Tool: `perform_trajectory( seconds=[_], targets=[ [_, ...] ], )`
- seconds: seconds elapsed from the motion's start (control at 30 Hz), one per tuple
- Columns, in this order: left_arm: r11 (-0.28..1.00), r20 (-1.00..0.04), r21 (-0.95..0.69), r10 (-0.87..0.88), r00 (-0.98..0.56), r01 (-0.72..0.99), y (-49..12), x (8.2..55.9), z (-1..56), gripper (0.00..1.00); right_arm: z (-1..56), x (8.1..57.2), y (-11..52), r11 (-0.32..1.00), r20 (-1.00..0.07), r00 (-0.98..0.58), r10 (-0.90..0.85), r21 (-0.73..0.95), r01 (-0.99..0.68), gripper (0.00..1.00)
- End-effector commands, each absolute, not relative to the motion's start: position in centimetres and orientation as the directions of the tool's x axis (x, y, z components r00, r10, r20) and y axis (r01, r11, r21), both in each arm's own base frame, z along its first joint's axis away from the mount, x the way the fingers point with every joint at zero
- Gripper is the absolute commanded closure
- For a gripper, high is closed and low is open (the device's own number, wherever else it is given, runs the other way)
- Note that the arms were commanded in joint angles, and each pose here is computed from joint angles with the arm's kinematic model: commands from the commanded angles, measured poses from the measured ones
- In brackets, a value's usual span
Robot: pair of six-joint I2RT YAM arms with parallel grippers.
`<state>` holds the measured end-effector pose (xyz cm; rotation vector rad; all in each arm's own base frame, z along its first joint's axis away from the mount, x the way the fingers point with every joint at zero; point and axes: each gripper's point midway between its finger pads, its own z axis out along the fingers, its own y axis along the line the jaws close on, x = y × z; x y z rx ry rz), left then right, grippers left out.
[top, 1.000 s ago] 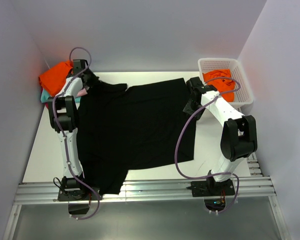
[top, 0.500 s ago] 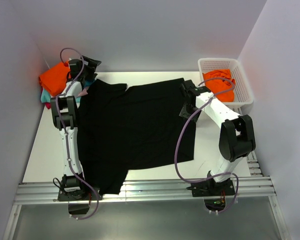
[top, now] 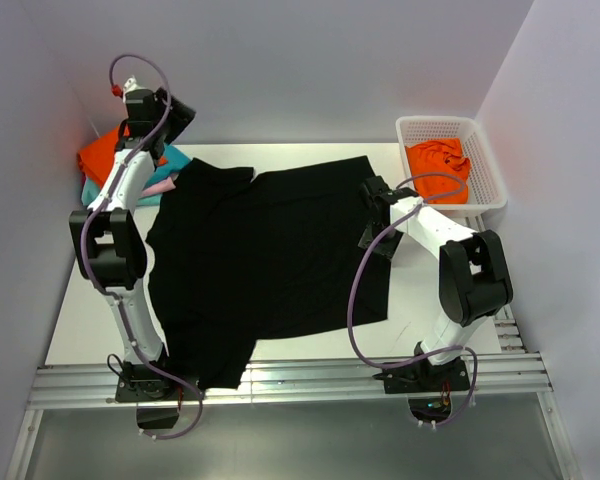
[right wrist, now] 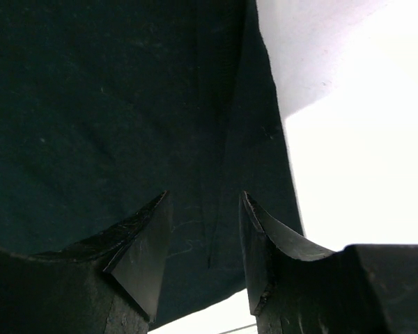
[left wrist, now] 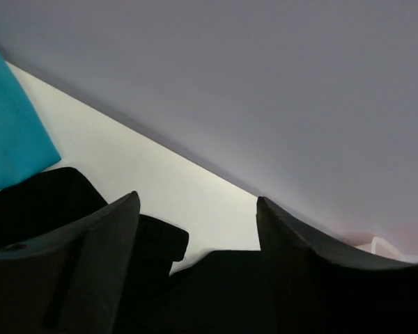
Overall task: Fold and stack the t-shirts
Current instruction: Flatten out the tshirt
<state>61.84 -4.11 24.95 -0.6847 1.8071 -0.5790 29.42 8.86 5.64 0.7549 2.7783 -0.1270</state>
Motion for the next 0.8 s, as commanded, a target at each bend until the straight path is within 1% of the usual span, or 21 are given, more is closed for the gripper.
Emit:
perform_trajectory(
  seconds=[0.0,0.03,0.1,0.13,0.17,0.23,0.3,0.33,0.5,0.77],
  targets=[
    [0.765,-0.660,-0.570,-0.643,-0.388,-0.300,-2.6,60.0,18.6,0.47,6.9,30.6,9.6,0.853,-0.325,-0.798,0.508,0.058,0.519,0.50],
    [0.762,-0.643,-0.566,-0.646,-0.411,-0.314,-2.8,59.8,17.5,0.56,7.0,30.6,9.6,0.852,-0.326,-0.796,0.509,0.060,0.520,0.50],
    [0.747,-0.602,-0.571,-0.663,-0.445,-0.340,-3.1,59.3,15.7,0.69,7.1,30.6,9.7,0.852,-0.329,-0.795,0.510,0.063,0.520,0.50],
    [0.740,-0.584,-0.572,-0.670,-0.459,-0.352,-3.3,59.3,14.7,0.84,7.3,30.6,9.6,0.851,-0.335,-0.792,0.510,0.066,0.520,0.50],
    [0.734,-0.568,-0.576,-0.676,-0.470,-0.360,-3.5,59.2,14.1,0.90,7.3,30.6,9.6,0.852,-0.336,-0.793,0.509,0.065,0.519,0.50],
    [0.722,-0.539,-0.586,-0.686,-0.488,-0.368,-4.0,59.5,13.1,1.00,7.3,30.2,9.3,0.851,-0.336,-0.792,0.509,0.057,0.522,0.50],
    [0.717,-0.518,-0.579,-0.690,-0.505,-0.387,-4.1,59.7,12.1,1.00,7.3,30.0,9.0,0.849,-0.339,-0.791,0.509,0.049,0.525,0.50],
    [0.728,-0.513,-0.578,-0.676,-0.529,-0.370,-5.8,60.2,11.7,1.00,7.2,29.7,8.9,0.850,-0.339,-0.793,0.507,0.043,0.525,0.50],
    [0.742,-0.480,-0.543,-0.658,-0.580,-0.393,-8.1,60.8,9.0,1.00,7.5,29.1,8.4,0.847,-0.349,-0.789,0.505,0.027,0.530,0.50],
    [0.747,-0.466,-0.525,-0.654,-0.596,-0.408,-9.7,60.6,7.1,1.00,7.4,28.2,7.5,0.840,-0.355,-0.786,0.507,-0.003,0.543,0.50]
  ],
)
